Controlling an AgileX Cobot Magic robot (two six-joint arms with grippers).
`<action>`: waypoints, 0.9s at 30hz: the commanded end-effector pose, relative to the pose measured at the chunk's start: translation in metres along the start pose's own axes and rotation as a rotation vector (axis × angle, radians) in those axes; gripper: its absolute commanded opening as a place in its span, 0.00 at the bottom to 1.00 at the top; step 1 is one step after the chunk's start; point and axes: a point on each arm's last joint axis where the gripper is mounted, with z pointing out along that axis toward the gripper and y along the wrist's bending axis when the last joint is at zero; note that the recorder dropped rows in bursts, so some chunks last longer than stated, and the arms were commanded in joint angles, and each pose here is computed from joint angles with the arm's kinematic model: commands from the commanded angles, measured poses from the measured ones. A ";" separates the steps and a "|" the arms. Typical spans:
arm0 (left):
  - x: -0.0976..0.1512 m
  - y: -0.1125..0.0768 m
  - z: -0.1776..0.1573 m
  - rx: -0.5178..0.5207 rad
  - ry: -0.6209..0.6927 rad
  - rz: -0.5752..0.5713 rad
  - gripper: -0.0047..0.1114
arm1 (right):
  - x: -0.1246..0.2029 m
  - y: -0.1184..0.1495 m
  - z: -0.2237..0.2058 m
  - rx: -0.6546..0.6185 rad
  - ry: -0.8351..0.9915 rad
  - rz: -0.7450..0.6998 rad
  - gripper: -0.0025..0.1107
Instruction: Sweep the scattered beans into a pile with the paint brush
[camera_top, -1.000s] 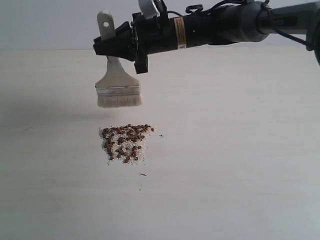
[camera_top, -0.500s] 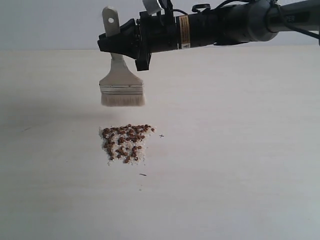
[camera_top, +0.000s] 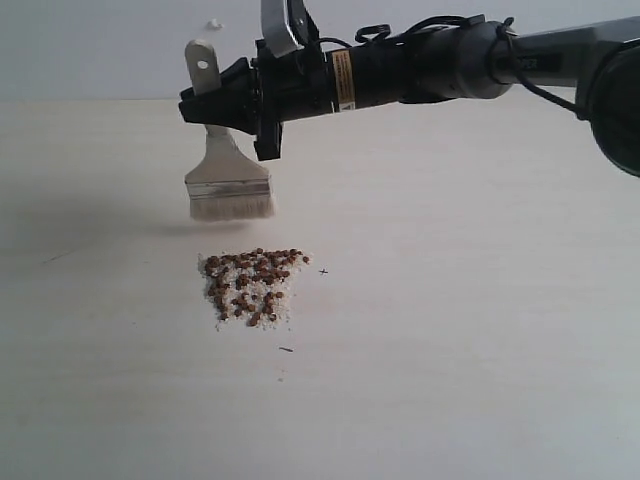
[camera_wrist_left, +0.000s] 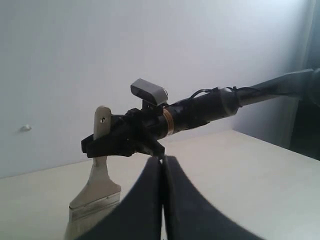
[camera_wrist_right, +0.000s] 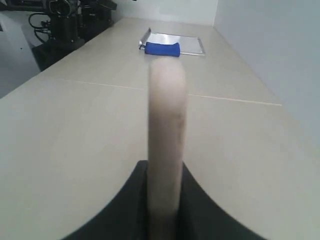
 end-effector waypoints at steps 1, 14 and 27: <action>0.001 0.000 -0.001 0.001 -0.003 -0.008 0.04 | -0.002 0.002 0.010 -0.049 -0.020 -0.006 0.02; 0.001 0.000 -0.001 0.001 -0.003 -0.008 0.04 | 0.018 0.003 0.013 -0.088 0.056 0.063 0.02; 0.001 0.000 -0.001 0.001 -0.003 -0.008 0.04 | 0.019 0.008 0.010 -0.134 0.164 0.089 0.02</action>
